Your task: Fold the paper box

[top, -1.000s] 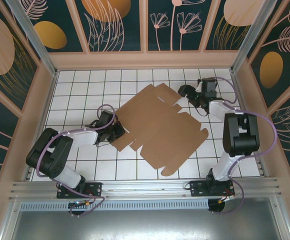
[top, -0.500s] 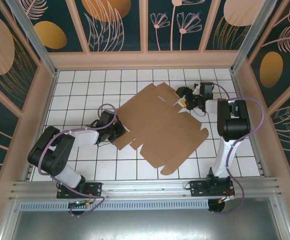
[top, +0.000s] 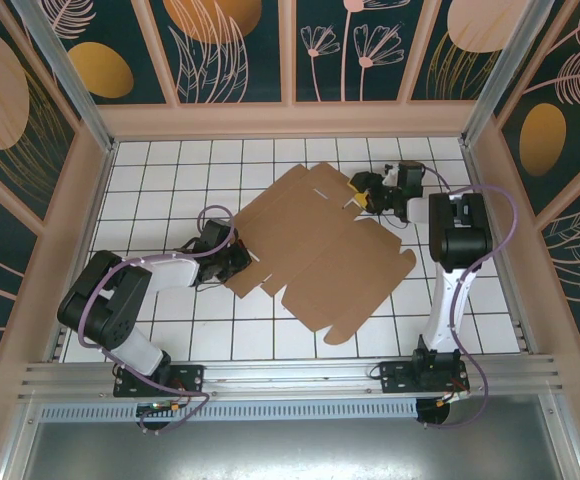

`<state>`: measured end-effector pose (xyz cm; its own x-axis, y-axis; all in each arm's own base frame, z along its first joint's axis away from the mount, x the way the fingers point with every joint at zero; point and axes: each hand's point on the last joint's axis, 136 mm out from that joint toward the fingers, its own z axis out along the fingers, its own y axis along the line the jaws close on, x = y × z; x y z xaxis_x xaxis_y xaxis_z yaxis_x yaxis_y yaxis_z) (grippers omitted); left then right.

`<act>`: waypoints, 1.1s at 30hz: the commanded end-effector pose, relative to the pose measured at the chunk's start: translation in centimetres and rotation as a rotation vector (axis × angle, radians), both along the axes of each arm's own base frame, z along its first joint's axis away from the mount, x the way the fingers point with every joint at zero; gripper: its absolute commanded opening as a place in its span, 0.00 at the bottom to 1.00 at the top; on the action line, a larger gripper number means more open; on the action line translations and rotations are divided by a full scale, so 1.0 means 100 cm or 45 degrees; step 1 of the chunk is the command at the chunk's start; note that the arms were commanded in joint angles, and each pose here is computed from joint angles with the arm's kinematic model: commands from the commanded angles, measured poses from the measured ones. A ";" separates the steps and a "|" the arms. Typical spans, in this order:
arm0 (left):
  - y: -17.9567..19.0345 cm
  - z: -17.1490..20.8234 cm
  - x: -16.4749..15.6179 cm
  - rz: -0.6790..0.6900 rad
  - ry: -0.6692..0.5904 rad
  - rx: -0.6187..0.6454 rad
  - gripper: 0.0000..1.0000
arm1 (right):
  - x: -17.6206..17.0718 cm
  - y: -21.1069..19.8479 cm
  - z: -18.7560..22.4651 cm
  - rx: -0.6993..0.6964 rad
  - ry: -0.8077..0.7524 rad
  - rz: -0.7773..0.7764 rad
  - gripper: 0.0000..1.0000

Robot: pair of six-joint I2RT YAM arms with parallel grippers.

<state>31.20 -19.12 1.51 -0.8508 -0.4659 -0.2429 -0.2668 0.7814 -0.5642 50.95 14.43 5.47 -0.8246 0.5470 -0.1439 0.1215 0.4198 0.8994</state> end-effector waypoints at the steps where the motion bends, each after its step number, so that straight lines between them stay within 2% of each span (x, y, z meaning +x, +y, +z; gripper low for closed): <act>1: 0.017 -0.021 -0.012 -0.002 0.086 0.144 0.00 | 0.005 0.006 -0.008 0.042 -0.001 0.003 0.49; 5: 0.016 -0.017 -0.010 -0.005 0.066 0.142 0.00 | 0.006 0.008 0.000 0.102 -0.038 -0.002 0.27; 8: 0.016 -0.017 -0.009 -0.007 0.061 0.138 0.00 | 0.005 0.008 0.005 0.146 -0.055 -0.009 0.15; 14: 0.013 -0.003 -0.005 0.004 0.018 0.105 0.00 | 0.005 -0.002 0.023 0.237 -0.131 -0.042 0.04; 18: 0.012 0.016 -0.002 0.019 -0.006 0.087 0.00 | 0.003 -0.009 0.042 0.251 -0.222 -0.064 0.03; 19: 0.011 0.024 0.000 0.018 -0.025 0.079 0.07 | 0.003 -0.011 0.049 0.248 -0.254 -0.073 0.02; 22: 0.008 0.054 0.005 0.014 -0.099 0.039 0.37 | 0.001 -0.018 0.071 0.216 -0.338 -0.092 0.00; 25: 0.008 0.086 0.007 0.016 -0.173 0.013 0.54 | 0.000 -0.027 0.094 0.138 -0.422 -0.121 0.00; 30: 0.022 0.133 0.009 0.037 -0.306 0.072 0.59 | 0.000 -0.050 0.139 -0.089 -0.558 -0.188 0.00; 33: 0.040 0.159 0.009 0.071 -0.409 0.174 0.59 | -0.001 -0.069 0.175 -0.270 -0.660 -0.225 0.00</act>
